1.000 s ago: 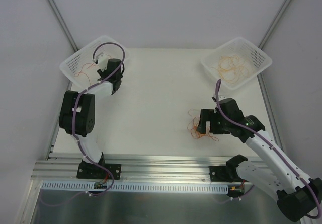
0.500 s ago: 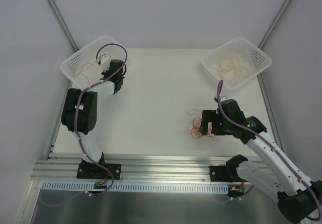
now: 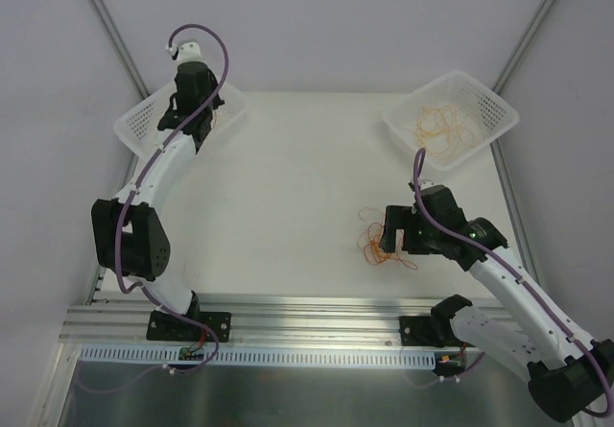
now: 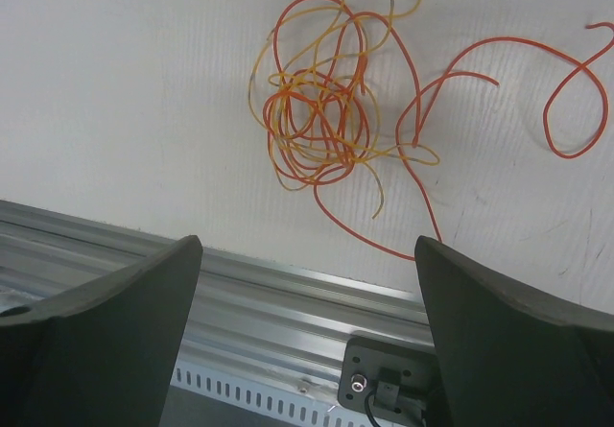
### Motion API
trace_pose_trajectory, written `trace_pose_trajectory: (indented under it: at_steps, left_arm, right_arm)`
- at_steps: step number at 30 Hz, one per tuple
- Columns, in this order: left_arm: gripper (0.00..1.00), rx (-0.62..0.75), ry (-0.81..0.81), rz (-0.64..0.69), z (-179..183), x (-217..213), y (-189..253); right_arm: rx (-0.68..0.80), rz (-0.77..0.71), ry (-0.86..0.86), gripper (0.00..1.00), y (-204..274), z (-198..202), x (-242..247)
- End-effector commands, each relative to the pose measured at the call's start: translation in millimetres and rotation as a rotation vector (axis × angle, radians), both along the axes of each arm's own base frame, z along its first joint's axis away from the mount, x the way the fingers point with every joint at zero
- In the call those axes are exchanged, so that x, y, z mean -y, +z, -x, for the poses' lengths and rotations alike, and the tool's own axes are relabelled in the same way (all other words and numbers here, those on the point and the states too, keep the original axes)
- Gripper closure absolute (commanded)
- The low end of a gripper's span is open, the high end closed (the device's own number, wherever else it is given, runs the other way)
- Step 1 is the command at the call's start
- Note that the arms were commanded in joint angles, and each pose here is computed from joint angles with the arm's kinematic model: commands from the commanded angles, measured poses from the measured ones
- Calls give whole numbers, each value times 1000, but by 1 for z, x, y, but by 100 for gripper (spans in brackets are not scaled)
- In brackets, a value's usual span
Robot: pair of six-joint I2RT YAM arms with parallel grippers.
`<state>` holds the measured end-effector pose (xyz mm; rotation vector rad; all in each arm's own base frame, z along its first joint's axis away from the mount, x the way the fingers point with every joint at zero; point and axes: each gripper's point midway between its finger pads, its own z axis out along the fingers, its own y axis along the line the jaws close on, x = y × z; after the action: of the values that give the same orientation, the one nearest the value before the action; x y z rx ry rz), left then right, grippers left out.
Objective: Untangle the cables
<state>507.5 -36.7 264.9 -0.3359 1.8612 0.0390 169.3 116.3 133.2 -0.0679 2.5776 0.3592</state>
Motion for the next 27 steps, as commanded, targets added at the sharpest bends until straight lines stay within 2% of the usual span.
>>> trace_pose_trajectory:
  at_steps: [1,4,7,8,9,11,12,14,15,19,23,27]
  left_arm:
    - [100,22,-14,-124,-12,-33,32]
    - [100,-14,29,-102,-30,-64,15]
    - [99,-88,59,-62,-49,-87,-21]
    - [93,-108,57,-55,-53,-90,-30]
    - [81,-146,64,-37,-59,-96,-45]
    - [71,-173,62,-21,-62,-98,-54]
    - [61,-185,72,-10,-62,-103,-56]
    - [50,-182,76,15,-58,-106,-54]
    - [39,-177,76,28,-53,-108,-47]
    - [16,-156,23,71,-29,-95,-24]
    - [3,-143,-90,180,10,-63,-9]
    - [1,-148,-211,251,68,-21,0]
  right_arm:
    - [36,-38,-26,2,18,-8,-6]
    - [31,-43,-45,2,17,-6,-5]
    - [25,-30,-65,2,15,-3,0]
    - [28,-29,-73,2,15,-2,2]
    - [38,-30,-80,2,18,-1,4]
    - [38,-20,-87,2,18,2,8]
    - [46,-5,-96,2,19,1,12]
    - [45,35,-110,2,18,3,20]
    - [44,50,-118,2,18,4,24]
    - [48,111,-155,2,18,2,36]
    - [29,171,-201,2,16,-5,47]
    - [-1,118,-257,5,7,-14,46]
